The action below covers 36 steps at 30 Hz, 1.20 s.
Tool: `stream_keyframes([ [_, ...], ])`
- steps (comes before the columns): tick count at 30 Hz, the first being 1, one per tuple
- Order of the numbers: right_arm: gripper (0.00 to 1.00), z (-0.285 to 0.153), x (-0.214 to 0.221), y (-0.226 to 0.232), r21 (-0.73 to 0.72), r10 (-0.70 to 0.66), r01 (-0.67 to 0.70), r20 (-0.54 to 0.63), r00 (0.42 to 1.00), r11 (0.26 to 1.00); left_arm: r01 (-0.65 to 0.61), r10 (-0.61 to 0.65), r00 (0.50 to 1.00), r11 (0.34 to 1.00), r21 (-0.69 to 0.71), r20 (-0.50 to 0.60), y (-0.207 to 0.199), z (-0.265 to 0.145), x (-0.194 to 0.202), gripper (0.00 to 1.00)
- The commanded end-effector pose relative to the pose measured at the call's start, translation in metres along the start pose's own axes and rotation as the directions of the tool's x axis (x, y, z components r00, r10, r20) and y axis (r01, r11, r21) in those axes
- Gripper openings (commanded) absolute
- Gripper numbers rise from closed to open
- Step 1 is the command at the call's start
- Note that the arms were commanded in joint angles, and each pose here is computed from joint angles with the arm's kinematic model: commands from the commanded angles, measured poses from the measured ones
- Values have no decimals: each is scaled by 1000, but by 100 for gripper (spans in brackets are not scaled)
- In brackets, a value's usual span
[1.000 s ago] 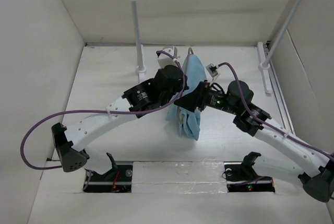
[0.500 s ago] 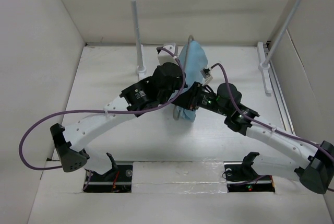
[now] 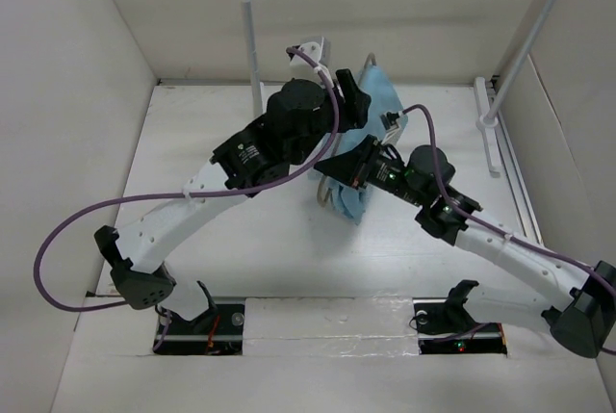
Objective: Place the trousers on the hanger
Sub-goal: Place the hanger at the clothesline.
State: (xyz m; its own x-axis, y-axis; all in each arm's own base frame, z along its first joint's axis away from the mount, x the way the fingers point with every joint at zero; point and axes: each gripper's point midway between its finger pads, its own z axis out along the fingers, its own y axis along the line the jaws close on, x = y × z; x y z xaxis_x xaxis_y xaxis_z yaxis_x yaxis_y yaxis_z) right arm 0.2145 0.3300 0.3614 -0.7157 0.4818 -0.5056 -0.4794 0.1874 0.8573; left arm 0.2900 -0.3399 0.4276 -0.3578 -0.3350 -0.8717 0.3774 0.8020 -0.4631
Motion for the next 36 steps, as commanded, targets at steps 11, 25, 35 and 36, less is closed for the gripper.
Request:
stream_keyframes([
  [11, 0, -26, -123, 79, -206, -194, 246, 241, 951, 947, 41, -94, 966, 975, 219, 239, -41, -68, -113, 63],
  [25, 0, -77, -271, 78, -222, -249, 364, 419, 873, 905, 47, -37, 989, 997, -66, 145, 71, -99, -29, 69],
  [35, 0, -73, -336, 66, -262, -255, 400, 451, 856, 878, 55, -61, 998, 985, -166, -32, 127, -111, 65, 69],
  [36, 0, -75, -339, 64, -272, -245, 393, 451, 858, 878, 57, -64, 997, 984, -169, -38, 129, -112, 68, 69],
])
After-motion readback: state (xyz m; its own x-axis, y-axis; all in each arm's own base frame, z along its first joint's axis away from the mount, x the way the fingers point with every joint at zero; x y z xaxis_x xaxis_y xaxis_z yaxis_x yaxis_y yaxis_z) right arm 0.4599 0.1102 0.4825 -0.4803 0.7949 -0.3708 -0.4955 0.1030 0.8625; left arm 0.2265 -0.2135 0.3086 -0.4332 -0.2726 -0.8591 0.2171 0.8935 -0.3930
